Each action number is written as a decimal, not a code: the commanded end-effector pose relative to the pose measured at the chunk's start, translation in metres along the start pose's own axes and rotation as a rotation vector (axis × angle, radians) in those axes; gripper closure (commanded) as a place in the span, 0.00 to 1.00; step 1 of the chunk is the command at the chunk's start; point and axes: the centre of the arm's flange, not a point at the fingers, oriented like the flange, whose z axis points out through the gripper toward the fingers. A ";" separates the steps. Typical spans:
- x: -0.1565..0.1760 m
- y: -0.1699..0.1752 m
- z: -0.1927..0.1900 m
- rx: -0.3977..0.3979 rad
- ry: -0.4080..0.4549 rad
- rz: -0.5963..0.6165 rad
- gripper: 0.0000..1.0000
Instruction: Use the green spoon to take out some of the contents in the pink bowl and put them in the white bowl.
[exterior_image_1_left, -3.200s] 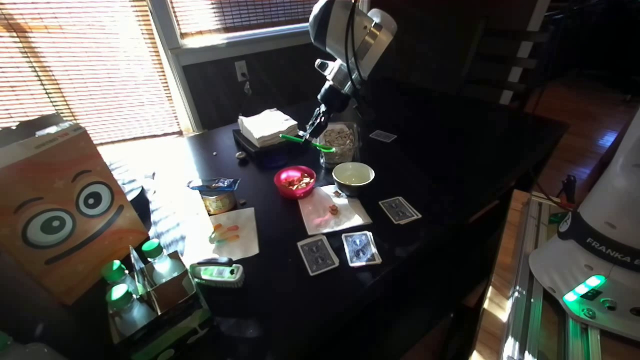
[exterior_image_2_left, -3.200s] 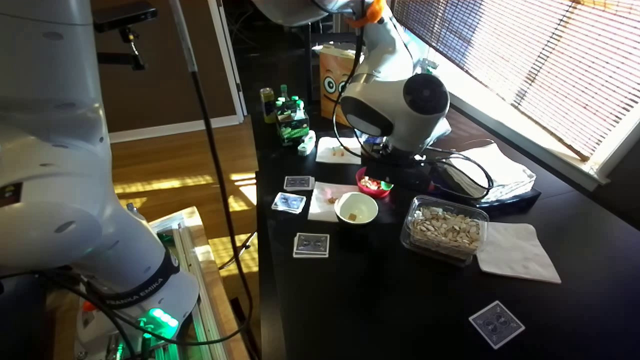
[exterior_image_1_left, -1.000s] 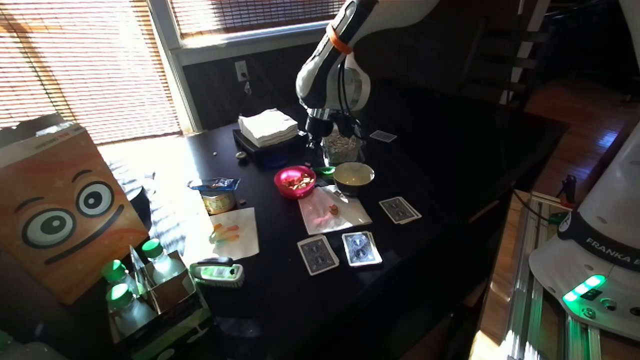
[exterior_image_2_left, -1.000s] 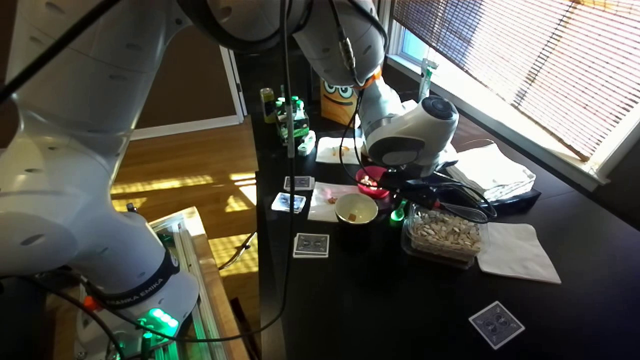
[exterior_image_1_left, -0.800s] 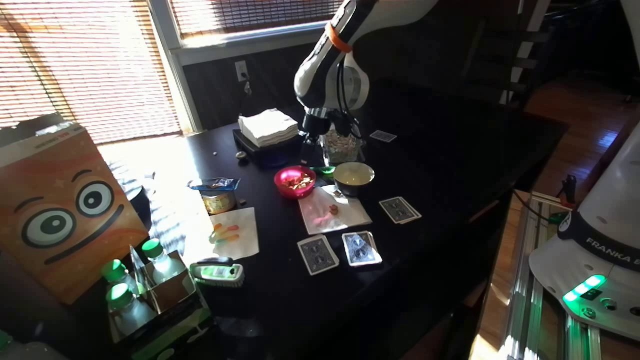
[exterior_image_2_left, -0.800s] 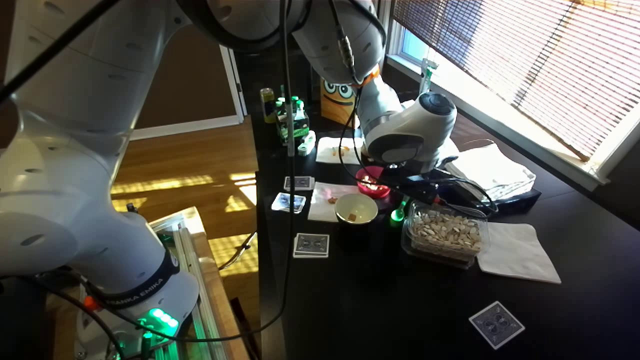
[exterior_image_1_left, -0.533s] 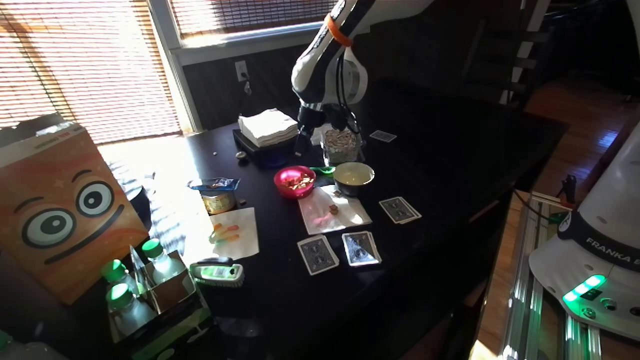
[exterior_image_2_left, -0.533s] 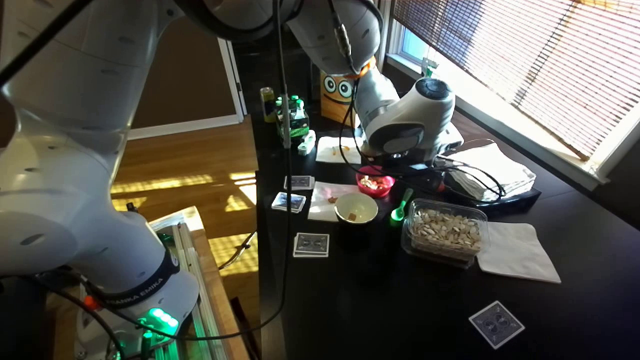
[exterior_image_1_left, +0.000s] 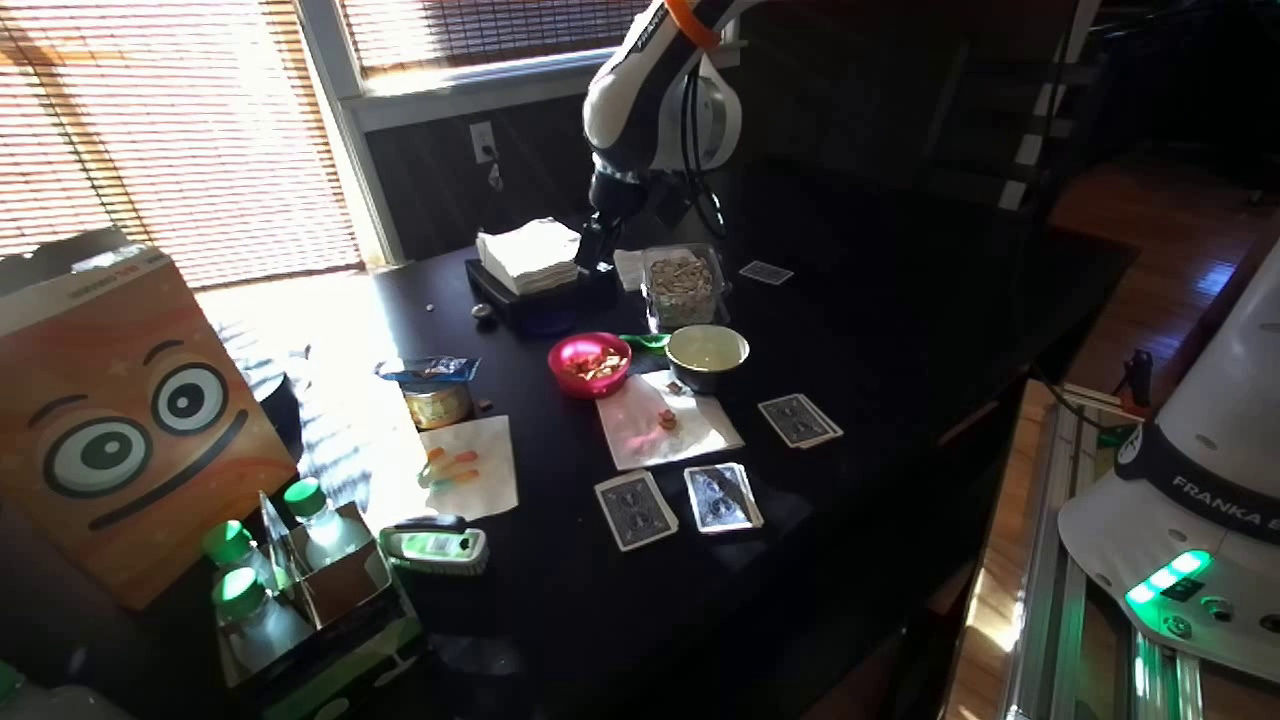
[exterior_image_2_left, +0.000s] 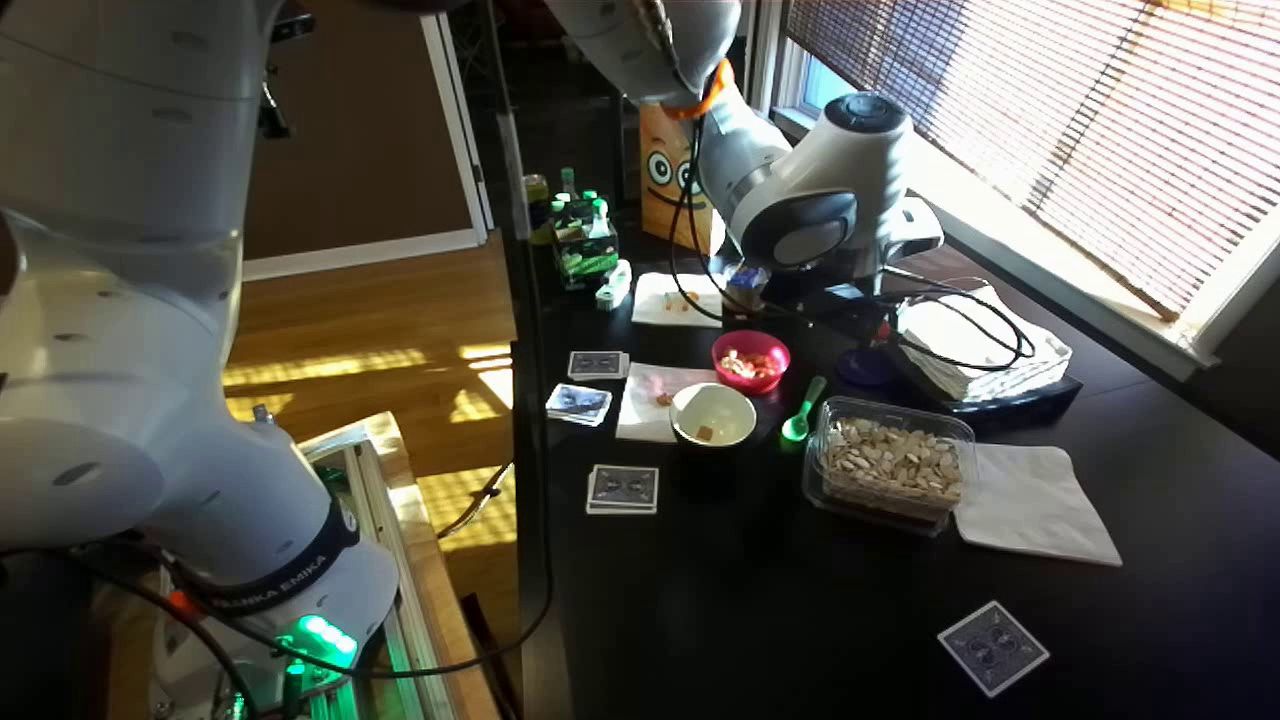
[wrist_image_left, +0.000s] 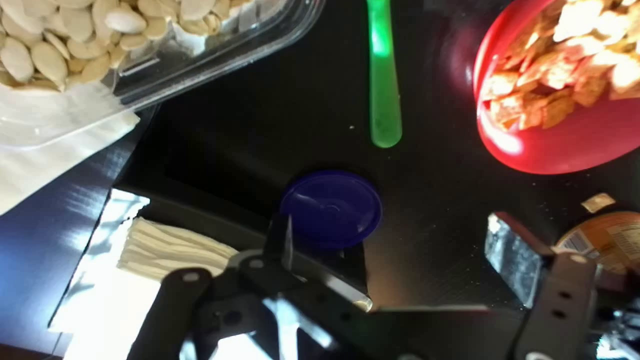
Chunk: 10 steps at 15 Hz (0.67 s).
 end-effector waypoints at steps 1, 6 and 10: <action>-0.012 -0.016 -0.037 0.020 -0.124 0.052 0.00; -0.026 -0.036 -0.059 0.069 -0.246 0.059 0.00; -0.022 -0.036 -0.052 0.087 -0.232 0.042 0.00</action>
